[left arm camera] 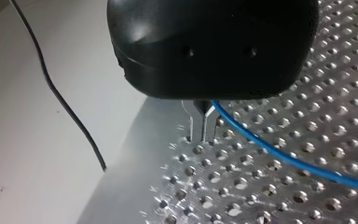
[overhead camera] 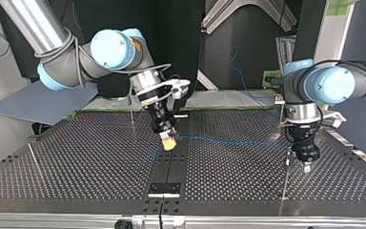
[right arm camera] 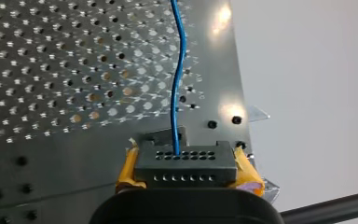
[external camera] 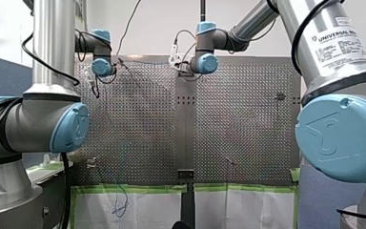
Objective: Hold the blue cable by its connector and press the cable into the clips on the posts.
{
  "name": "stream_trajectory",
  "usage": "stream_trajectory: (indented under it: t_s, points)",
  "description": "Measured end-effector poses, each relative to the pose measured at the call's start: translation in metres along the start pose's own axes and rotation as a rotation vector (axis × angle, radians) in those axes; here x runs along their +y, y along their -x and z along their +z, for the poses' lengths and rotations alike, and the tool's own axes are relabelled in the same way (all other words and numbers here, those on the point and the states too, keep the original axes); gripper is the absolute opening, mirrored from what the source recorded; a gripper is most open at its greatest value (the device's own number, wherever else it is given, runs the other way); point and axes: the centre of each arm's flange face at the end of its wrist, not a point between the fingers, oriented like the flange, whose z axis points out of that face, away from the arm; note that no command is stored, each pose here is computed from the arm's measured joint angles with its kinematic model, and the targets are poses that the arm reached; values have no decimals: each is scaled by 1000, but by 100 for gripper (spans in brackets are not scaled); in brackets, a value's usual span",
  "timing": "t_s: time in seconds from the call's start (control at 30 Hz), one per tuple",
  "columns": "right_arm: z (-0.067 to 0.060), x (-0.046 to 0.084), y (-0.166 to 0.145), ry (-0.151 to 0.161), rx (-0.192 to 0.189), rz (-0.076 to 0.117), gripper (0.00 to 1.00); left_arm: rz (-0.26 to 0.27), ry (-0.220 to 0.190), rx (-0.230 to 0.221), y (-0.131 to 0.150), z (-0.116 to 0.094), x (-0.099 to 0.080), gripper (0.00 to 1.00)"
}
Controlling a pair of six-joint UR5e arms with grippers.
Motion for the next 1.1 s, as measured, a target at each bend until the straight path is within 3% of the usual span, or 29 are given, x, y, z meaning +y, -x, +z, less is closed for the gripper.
stream_trajectory:
  t_s: [0.27, 0.53, 0.83, 1.1]
  points:
    - [11, 8, -17, 4, 34, -6, 0, -18, -2, -9, 0, 3, 1, 0]
    - [17, 12, -26, -11, 52, -13, 0, -20, -1, -17, 3, 5, 2, 0]
    - [14, -5, -24, -44, 37, -46, 0, -21, 10, -4, 2, 3, 3, 0]
    - [13, -10, -24, -52, 34, -50, 0, -30, 18, 1, 2, 3, 6, 0]
